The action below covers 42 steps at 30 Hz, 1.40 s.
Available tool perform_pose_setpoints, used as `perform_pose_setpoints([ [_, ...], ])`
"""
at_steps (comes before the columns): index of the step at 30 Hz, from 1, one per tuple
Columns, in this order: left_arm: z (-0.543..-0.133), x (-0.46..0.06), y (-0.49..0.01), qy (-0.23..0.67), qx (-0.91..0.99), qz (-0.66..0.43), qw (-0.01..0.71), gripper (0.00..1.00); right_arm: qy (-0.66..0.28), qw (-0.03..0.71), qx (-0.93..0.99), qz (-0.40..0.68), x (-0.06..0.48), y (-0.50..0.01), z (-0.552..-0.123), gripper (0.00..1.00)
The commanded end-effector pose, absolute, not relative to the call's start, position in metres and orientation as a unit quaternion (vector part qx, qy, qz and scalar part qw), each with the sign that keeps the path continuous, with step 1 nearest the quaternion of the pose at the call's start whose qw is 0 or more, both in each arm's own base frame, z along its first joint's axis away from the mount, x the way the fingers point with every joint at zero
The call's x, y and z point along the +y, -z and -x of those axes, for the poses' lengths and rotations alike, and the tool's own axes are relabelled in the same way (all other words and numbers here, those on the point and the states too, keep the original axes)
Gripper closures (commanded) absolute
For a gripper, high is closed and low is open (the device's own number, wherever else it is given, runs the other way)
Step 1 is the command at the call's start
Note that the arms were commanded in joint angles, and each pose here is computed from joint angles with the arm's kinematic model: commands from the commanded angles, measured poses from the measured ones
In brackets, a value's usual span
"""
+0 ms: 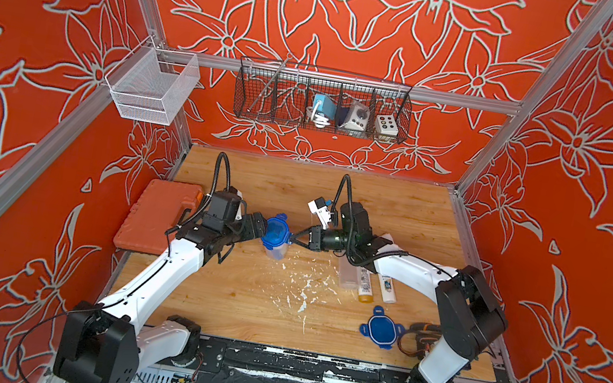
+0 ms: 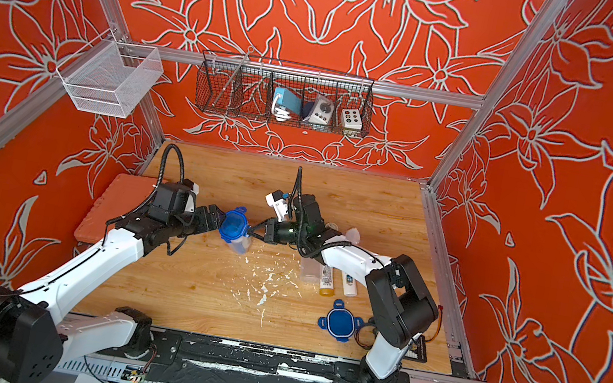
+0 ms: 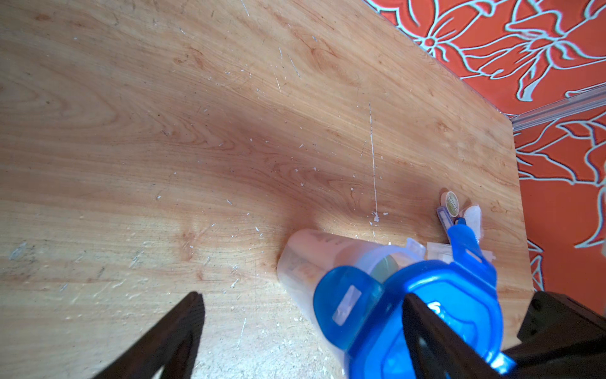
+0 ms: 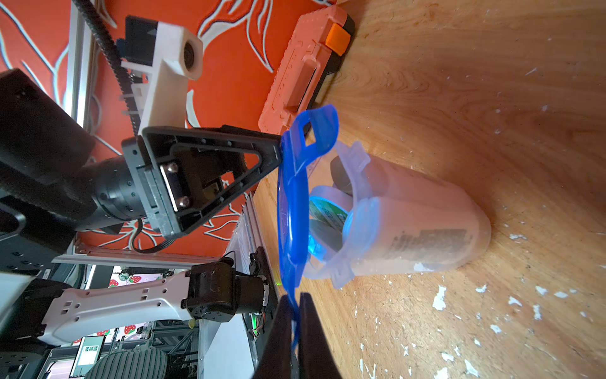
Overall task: Take out toiletry kits
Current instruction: Open the lid of the container.
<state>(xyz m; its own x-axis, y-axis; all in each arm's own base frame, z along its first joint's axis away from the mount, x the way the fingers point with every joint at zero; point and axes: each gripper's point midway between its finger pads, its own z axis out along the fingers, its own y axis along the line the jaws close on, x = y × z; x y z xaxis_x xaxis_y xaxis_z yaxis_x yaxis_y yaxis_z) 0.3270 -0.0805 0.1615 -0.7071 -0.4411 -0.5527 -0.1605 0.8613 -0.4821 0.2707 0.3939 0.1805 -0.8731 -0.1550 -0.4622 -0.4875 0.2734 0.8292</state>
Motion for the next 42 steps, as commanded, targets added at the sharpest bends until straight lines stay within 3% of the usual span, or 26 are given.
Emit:
perform_pose_setpoints([
  [1, -0.331, -0.082, -0.168, 0.211, 0.898, 0.167, 0.347, 0.11, -0.577, 0.169, 0.769, 0.219, 0.399, -0.204, -0.273, 1.00],
  [24, -0.333, -0.078, -0.172, 0.208, 0.894, 0.184, 0.353, 0.13, -0.580, 0.167, 0.761, 0.238, 0.401, -0.211, -0.277, 1.00],
  [31, -0.333, -0.046, -0.179, 0.134, 0.886, 0.235, 0.376, 0.13, -0.589, 0.148, 0.750, 0.261, 0.409, -0.212, -0.264, 1.00],
  [42, -0.331, -0.036, -0.192, 0.119, 0.873, 0.252, 0.400, 0.13, -0.581, 0.121, 0.749, 0.296, 0.419, -0.220, -0.243, 1.00],
])
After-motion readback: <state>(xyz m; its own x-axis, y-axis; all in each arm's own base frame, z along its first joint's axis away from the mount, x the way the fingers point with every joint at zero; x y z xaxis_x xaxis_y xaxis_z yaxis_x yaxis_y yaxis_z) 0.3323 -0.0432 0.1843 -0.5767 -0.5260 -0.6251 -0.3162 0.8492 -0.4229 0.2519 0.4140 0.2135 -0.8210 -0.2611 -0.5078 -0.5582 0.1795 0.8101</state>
